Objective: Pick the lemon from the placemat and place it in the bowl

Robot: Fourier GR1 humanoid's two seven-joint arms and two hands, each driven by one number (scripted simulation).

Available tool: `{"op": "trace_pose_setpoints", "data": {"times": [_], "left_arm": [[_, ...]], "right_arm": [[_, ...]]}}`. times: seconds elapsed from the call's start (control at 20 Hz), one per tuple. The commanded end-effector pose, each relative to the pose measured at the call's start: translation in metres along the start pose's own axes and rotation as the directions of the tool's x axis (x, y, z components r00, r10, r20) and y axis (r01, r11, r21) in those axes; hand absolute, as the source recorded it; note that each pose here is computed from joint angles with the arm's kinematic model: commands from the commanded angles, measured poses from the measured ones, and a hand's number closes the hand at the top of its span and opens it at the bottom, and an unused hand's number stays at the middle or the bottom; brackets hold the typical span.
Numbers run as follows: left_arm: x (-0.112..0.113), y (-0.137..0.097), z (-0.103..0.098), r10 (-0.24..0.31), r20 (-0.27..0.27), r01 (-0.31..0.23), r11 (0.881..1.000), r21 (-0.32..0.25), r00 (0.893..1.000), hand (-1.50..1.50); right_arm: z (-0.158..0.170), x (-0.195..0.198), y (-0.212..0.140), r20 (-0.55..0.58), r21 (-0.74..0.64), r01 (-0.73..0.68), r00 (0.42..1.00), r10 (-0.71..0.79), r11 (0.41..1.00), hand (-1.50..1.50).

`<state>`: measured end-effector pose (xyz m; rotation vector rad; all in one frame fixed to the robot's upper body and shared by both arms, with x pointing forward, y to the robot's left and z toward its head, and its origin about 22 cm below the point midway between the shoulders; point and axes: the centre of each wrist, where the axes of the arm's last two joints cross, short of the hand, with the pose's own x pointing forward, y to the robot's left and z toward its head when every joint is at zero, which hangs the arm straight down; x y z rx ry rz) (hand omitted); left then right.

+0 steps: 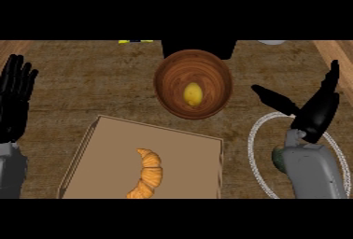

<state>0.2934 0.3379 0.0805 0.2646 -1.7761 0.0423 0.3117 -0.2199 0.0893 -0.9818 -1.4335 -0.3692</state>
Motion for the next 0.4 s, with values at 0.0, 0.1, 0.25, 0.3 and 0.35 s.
{"op": "trace_pose_setpoints", "data": {"times": [0.0, 0.1, 0.25, 0.3, 0.35], "left_arm": [[-0.003, -0.012, -0.003, 0.008, -0.002, -0.008, 1.000, -0.016, 1.000, 0.00], [-0.008, -0.005, -0.001, 0.016, -0.017, -0.016, 1.000, -0.006, 1.000, 0.00], [0.019, 0.001, 0.002, 0.007, 0.002, -0.007, 1.000, -0.002, 1.000, 0.00], [-0.011, -0.006, 0.000, 0.007, 0.002, -0.007, 1.000, 0.000, 1.000, 0.00], [0.003, -0.012, -0.008, 0.004, 0.008, -0.004, 1.000, 0.002, 1.000, 0.00]], "right_arm": [[0.009, -0.014, -0.062, 0.023, -0.019, 0.045, 0.999, -0.045, 0.999, -1.50], [-0.008, -0.029, -0.085, 0.013, -0.031, 0.062, 0.998, -0.062, 0.998, -1.50], [0.014, -0.050, -0.121, 0.029, -0.039, 0.091, 0.996, -0.090, 0.995, -1.50], [0.010, -0.058, -0.125, 0.037, -0.017, 0.072, 0.997, -0.071, 0.997, -1.50], [0.015, -0.060, -0.136, 0.018, -0.017, 0.082, 0.997, -0.082, 0.997, -1.50]]}}
